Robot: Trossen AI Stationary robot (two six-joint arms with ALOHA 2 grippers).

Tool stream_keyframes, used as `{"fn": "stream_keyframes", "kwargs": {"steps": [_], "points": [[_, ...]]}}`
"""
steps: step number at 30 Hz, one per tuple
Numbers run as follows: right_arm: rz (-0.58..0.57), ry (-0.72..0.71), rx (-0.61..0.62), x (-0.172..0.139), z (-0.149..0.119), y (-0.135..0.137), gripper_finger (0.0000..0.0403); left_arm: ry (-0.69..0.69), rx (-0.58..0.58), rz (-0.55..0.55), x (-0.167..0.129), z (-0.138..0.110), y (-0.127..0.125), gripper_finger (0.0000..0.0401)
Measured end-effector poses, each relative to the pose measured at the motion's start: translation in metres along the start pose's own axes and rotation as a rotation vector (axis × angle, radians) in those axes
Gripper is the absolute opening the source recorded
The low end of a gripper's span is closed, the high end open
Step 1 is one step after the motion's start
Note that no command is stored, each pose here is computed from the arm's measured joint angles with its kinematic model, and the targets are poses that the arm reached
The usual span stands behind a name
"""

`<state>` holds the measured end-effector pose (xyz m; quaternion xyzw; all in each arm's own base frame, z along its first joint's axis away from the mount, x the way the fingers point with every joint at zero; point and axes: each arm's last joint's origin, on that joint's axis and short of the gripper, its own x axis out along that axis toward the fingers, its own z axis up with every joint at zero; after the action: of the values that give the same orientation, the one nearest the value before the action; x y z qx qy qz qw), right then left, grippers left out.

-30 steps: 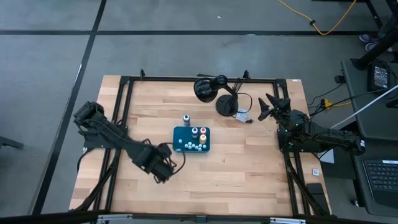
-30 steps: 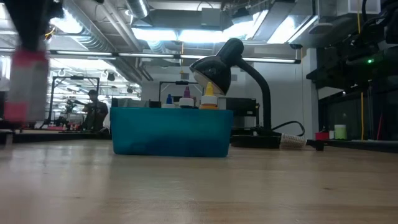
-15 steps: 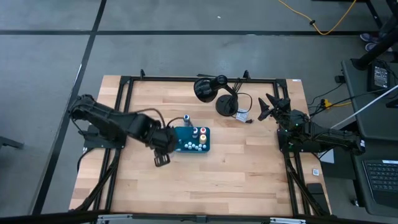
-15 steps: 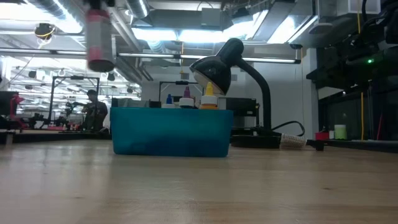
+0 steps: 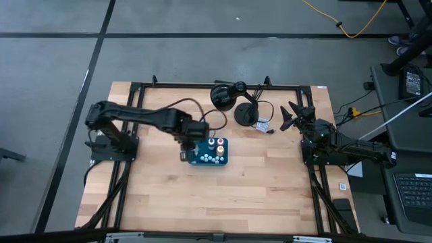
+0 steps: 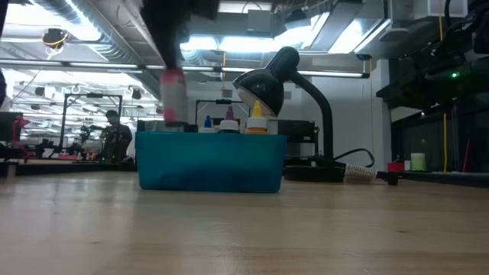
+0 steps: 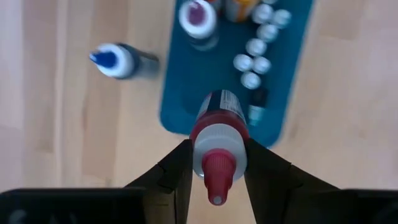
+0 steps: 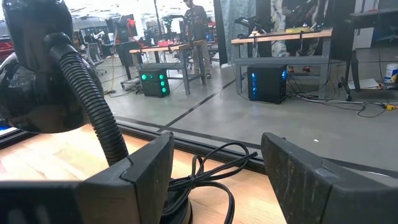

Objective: Pick & Place food coloring
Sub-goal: Put the large red food coloring bottle into the blue bin, then put the large blue food coloring bottle into the blue bin

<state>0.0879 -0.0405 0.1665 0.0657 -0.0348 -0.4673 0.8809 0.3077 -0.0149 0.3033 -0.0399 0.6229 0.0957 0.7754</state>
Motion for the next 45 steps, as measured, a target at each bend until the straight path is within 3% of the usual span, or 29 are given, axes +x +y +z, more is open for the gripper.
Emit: {"fn": "stream_keyframes", "kwargs": {"steps": [8,18,29,37,45], "points": [[0.0,0.0,0.0,0.0,0.0,0.0,0.0244,0.022,0.046,0.066,0.031,0.022,0.029,0.0114],[0.0,0.0,0.0,0.0,0.0,0.0,0.0244,0.08,0.055,0.057,0.067,0.036,0.041,0.0114],[0.0,0.0,0.0,0.0,0.0,0.0,0.0244,0.081,0.043,0.006,0.077,0.036,0.036,0.012],[0.0,0.0,0.0,0.0,0.0,0.0,0.0244,0.079,0.04,0.002,0.078,0.035,0.033,0.0163],[0.0,0.0,0.0,0.0,0.0,0.0,0.0244,0.072,0.033,0.0,0.075,0.034,0.03,0.0181]]}}
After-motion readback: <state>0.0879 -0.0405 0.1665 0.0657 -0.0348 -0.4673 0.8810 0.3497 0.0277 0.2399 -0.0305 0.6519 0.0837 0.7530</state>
